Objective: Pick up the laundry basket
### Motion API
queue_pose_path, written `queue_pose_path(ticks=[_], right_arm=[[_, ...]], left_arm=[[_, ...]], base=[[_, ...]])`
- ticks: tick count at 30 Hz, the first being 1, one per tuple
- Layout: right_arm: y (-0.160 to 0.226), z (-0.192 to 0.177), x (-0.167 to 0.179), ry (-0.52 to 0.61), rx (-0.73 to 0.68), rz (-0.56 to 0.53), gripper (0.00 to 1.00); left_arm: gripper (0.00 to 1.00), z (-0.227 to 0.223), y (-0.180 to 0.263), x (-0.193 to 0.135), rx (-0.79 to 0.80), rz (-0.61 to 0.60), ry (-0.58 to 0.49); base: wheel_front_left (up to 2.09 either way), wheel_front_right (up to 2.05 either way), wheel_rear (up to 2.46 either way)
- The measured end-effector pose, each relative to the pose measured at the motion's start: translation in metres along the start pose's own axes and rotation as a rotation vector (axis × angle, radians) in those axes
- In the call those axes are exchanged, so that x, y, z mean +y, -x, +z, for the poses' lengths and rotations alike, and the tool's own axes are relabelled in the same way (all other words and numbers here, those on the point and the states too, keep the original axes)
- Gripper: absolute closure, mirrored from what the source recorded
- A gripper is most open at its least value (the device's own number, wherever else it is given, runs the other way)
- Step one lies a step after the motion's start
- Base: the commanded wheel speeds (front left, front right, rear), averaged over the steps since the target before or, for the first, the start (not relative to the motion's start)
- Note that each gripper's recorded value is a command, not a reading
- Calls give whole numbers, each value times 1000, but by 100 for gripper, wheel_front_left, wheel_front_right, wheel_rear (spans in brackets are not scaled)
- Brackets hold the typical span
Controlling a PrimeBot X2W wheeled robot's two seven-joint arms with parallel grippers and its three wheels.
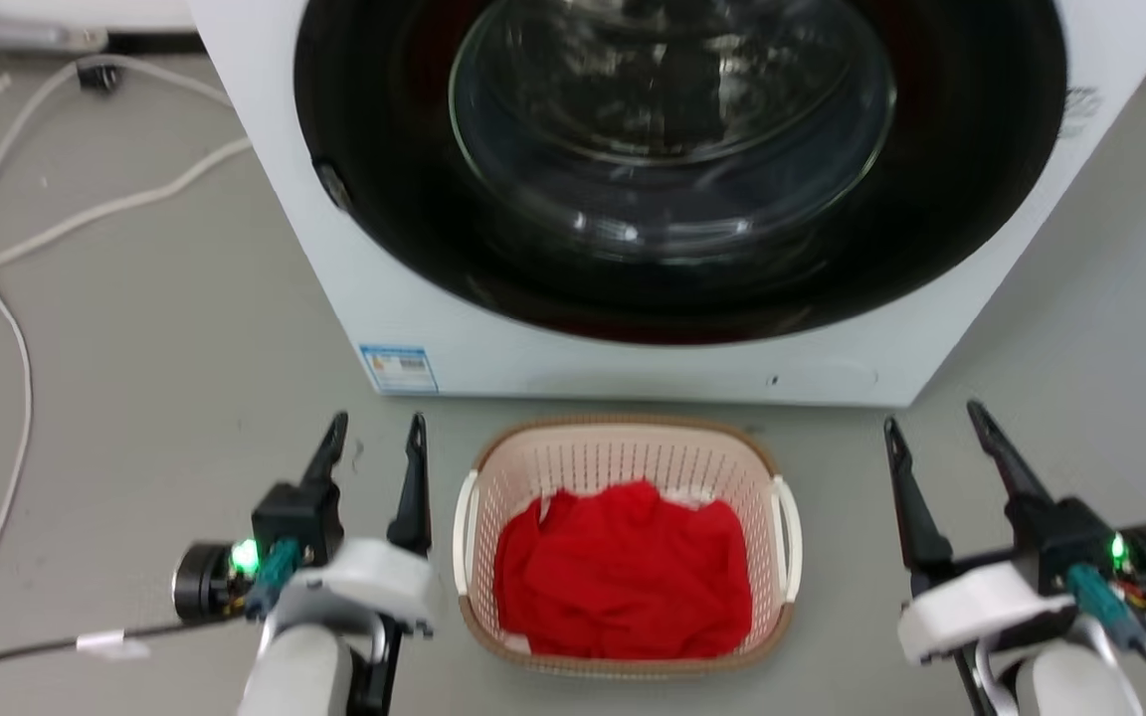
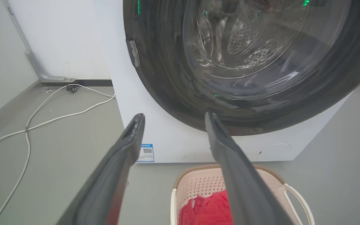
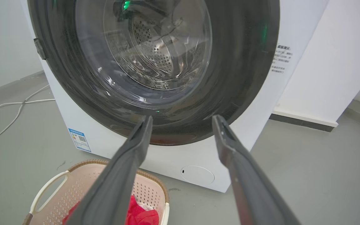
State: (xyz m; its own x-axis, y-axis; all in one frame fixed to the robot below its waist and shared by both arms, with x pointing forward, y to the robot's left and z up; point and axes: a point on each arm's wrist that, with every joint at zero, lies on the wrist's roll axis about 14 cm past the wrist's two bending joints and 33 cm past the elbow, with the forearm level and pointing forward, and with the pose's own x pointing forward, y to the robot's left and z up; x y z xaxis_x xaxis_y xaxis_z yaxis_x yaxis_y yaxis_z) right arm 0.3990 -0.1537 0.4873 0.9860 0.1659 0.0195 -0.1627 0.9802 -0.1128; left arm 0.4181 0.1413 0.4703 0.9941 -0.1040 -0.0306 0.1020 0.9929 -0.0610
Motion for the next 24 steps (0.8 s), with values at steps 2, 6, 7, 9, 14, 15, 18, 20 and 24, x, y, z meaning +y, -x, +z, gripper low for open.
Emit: queue_pose_path(ticks=[2, 6, 7, 9, 14, 15, 18, 20, 24], right_arm=[[-12, -10, 0, 2, 25, 6, 0], [-38, -33, 1, 13, 78, 24, 0], [-43, -42, 3, 11, 101, 30, 0], [-50, -65, 7, 7, 162, 46, 0], [-68, -117, 13, 12, 289, 78, 0], [-71, -127, 14, 8, 314, 83, 0], [-77, -154, 16, -1, 378, 92, 0], [-77, -173, 18, -2, 424, 101, 0], [-70, -213, 25, -13, 539, 126, 0]], left_arm=[[0, -9, -12, 2, 28, -6, -6], [0, -34, -38, 0, 96, -41, -26], [0, -44, -43, 1, 124, -42, -32], [0, -63, -51, 5, 175, -41, -41], [0, -106, -71, 12, 286, -50, -49], [0, -114, -74, 12, 307, -56, -51], [0, -141, -79, 11, 374, -77, -60], [0, -162, -79, 12, 428, -79, -57], [0, -199, -76, 14, 528, -81, -49]], base=[[0, 0, 0], [0, 0, 0], [0, 0, 0], [0, 0, 0], [0, 0, 0], [0, 0, 0], [0, 0, 0], [0, 0, 0], [0, 0, 0]])
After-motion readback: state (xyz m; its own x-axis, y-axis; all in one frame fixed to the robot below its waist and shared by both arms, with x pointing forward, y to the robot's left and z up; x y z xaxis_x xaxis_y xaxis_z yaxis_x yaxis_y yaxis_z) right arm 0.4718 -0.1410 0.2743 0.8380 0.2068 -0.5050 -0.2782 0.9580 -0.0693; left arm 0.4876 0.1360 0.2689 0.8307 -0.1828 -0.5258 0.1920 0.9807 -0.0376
